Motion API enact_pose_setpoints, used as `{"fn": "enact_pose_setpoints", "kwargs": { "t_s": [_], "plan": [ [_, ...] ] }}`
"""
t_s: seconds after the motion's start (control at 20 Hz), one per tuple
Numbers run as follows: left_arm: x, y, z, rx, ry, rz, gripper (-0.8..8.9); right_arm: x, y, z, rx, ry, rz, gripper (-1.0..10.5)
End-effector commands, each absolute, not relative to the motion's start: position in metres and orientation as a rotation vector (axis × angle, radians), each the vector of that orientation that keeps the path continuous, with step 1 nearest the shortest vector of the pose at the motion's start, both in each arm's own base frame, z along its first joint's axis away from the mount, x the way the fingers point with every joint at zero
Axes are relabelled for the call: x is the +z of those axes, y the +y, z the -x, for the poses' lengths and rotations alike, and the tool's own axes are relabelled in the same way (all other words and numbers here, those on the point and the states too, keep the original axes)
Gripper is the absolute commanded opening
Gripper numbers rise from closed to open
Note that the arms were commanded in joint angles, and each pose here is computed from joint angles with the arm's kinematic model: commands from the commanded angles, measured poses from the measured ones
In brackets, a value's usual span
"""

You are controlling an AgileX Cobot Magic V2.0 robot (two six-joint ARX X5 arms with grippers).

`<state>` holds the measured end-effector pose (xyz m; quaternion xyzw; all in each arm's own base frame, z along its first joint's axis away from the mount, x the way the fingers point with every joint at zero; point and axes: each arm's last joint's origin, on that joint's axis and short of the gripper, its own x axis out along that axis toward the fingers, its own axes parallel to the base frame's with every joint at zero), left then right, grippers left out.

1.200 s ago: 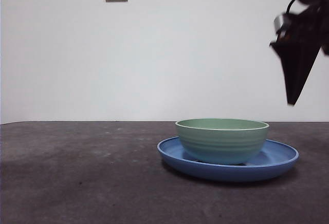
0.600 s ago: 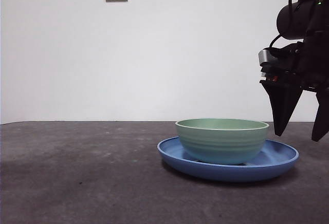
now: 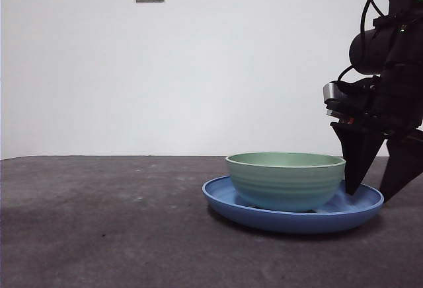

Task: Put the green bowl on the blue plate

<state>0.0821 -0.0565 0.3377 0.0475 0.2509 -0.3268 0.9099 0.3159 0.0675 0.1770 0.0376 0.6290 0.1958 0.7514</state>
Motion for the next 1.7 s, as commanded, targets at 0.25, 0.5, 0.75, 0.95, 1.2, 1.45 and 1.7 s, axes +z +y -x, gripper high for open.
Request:
{"fn": "enact_pose_setpoints", "kwargs": {
  "t_s": [0.25,0.5,0.75,0.95,1.2,1.45,1.7],
  "plan": [
    [0.342,-0.057,-0.082,-0.681,0.503,-0.092,6.26,0.165,0.067,-0.323,0.461,1.388,-0.095,1.7],
    [0.342,-0.057,-0.082,-0.681,0.503,-0.093,6.26,0.165,0.061,-0.324,0.484,1.385,-0.147,0.8],
    [0.342,-0.057,-0.082,-0.682,0.503,-0.093,6.26,0.165,0.055,-0.323,0.480,1.401,-0.175,0.2],
    [0.341,-0.057,-0.082,-0.681,0.503,-0.093,6.26,0.166,0.055,-0.323,0.459,1.408,-0.201,0.2],
    [0.342,-0.057,-0.082,-0.681,0.503,-0.093,6.26,0.180,0.058,-0.329,0.474,1.407,-0.272,0.2],
    [0.342,-0.057,-0.082,-0.681,0.503,-0.092,6.26,0.198,0.073,-0.335,0.490,1.400,-0.298,0.2],
    [0.342,-0.057,-0.083,-0.682,0.493,-0.093,6.26,0.203,0.110,-0.333,0.581,1.363,-0.312,0.2]
  ]
}}
